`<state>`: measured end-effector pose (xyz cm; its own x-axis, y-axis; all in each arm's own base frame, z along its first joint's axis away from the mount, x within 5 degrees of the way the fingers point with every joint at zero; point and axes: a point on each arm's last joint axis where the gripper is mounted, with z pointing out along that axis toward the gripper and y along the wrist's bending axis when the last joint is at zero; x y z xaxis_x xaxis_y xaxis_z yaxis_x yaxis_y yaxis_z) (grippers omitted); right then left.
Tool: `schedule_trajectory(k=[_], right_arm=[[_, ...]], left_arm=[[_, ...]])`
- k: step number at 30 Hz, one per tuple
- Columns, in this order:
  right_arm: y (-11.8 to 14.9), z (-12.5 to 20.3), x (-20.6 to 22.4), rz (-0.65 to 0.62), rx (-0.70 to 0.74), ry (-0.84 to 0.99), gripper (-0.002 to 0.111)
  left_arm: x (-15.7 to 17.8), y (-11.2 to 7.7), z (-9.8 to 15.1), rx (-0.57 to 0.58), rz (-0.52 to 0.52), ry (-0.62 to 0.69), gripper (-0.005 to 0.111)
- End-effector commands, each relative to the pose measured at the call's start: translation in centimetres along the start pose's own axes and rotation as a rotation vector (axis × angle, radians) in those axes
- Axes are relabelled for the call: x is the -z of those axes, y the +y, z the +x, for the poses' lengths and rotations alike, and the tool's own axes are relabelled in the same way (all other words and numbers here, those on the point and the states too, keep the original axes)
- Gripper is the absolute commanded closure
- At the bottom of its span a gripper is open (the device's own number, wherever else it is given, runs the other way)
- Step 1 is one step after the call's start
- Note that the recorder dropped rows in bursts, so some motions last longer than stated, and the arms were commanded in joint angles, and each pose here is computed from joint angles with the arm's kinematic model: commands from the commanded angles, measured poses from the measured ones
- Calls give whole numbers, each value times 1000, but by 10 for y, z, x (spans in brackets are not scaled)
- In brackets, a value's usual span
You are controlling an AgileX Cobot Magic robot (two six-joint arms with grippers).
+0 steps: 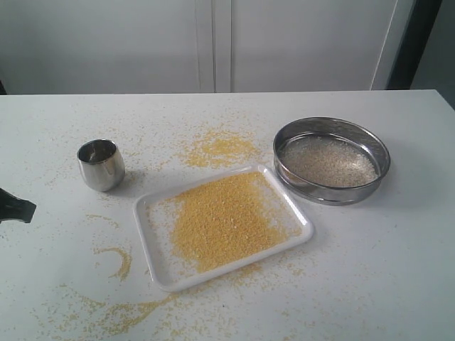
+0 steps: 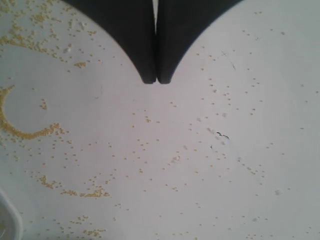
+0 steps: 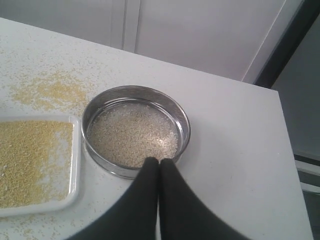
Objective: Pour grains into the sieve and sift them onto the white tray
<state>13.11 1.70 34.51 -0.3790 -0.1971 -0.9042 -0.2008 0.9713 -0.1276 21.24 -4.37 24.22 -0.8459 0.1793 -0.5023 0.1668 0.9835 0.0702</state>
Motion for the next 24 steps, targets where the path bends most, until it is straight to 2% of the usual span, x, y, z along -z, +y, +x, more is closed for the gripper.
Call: schedule_trajectory(k=[1, 11, 24], right_arm=[[0, 1, 1, 4, 13, -3, 108], [-1, -8, 30, 43, -27, -221, 108], [8, 34, 68, 49, -93, -409, 108]], left_arm=[[1, 1, 2, -1, -5, 3, 107], [1, 1, 2, -1, -5, 3, 107], [1, 1, 2, -1, -5, 3, 107]])
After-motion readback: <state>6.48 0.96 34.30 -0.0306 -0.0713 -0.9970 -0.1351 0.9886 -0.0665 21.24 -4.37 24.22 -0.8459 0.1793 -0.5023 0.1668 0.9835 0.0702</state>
